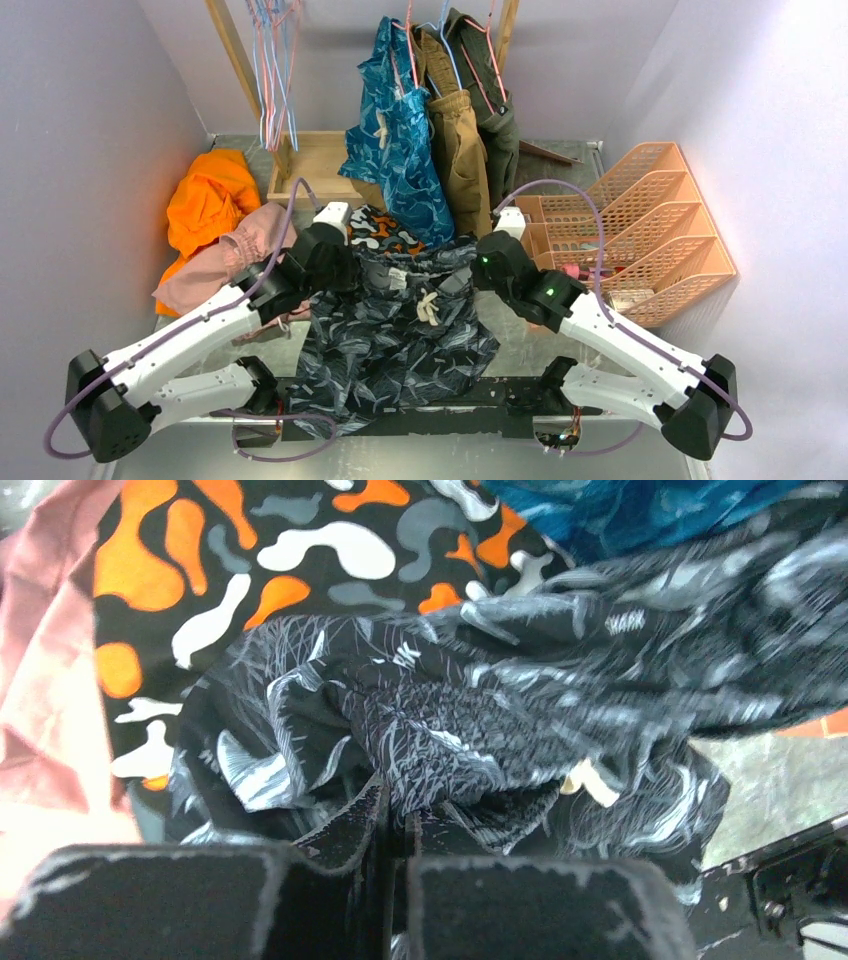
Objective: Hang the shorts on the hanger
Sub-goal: Adjust the shorts at the center of the board.
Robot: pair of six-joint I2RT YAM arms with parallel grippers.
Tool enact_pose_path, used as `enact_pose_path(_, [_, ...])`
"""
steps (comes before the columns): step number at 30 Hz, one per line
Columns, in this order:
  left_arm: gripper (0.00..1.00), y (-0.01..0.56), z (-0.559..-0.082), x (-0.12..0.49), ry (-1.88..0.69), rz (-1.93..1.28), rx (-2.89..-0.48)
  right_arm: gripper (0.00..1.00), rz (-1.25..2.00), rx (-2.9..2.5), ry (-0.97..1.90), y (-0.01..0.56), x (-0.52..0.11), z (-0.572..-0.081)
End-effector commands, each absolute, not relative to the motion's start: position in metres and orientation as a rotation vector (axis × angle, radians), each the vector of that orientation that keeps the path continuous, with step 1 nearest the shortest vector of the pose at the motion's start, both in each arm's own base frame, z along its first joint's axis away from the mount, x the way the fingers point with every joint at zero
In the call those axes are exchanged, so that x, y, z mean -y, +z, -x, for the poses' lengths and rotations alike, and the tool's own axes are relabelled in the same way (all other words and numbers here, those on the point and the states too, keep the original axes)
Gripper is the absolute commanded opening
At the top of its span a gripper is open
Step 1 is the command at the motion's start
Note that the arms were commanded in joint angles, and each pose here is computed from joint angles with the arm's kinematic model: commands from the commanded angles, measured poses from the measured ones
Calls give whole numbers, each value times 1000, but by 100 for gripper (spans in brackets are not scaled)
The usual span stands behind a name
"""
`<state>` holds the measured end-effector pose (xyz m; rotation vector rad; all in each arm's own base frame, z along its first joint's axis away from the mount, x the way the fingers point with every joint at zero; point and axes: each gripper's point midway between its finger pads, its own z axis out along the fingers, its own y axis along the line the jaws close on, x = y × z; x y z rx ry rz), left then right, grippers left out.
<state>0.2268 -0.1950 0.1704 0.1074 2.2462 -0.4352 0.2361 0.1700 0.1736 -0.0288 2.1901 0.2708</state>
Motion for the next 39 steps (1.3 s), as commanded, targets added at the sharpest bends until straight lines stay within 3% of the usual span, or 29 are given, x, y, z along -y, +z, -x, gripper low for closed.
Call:
enact_pose_path(1, [7, 177, -249, 221, -561, -54, -2205, 0, -49, -2231, 442, 154, -192, -231])
enact_pose_path(5, [10, 160, -262, 223, -499, 1, -2273, 0, -133, -2251, 485, 137, -196, -229])
enact_pose_path(9, [25, 150, -266, 228, -475, 8, -2319, 0, -172, -2216, 500, 145, -195, -233])
enact_pose_path(16, [60, 151, -260, 227, -500, 34, -2335, 0, -199, -2156, 511, 171, -197, -242])
enact_pose_path(20, [64, 150, -255, 224, -504, 68, -2349, 0, -207, -2152, 537, 175, -202, -244])
enact_pose_path(23, [63, 147, -253, 222, -502, 106, -2365, 0, -212, -2141, 566, 179, -205, -244])
enact_pose_path(34, [41, 131, -250, 223, -500, 275, -2390, 0, -214, -2144, 604, 182, -209, -241])
enact_pose_path(35, [37, 130, -251, 225, -505, 273, -2391, 0, -215, -2143, 600, 182, -208, -241])
enact_pose_path(38, [10, 127, -251, 223, -482, 264, -2401, 0, -208, -2140, 598, 183, -206, -240])
enact_pose_path(39, [7, 126, -250, 220, -460, 258, -2406, 0, -197, -2139, 591, 183, -205, -239])
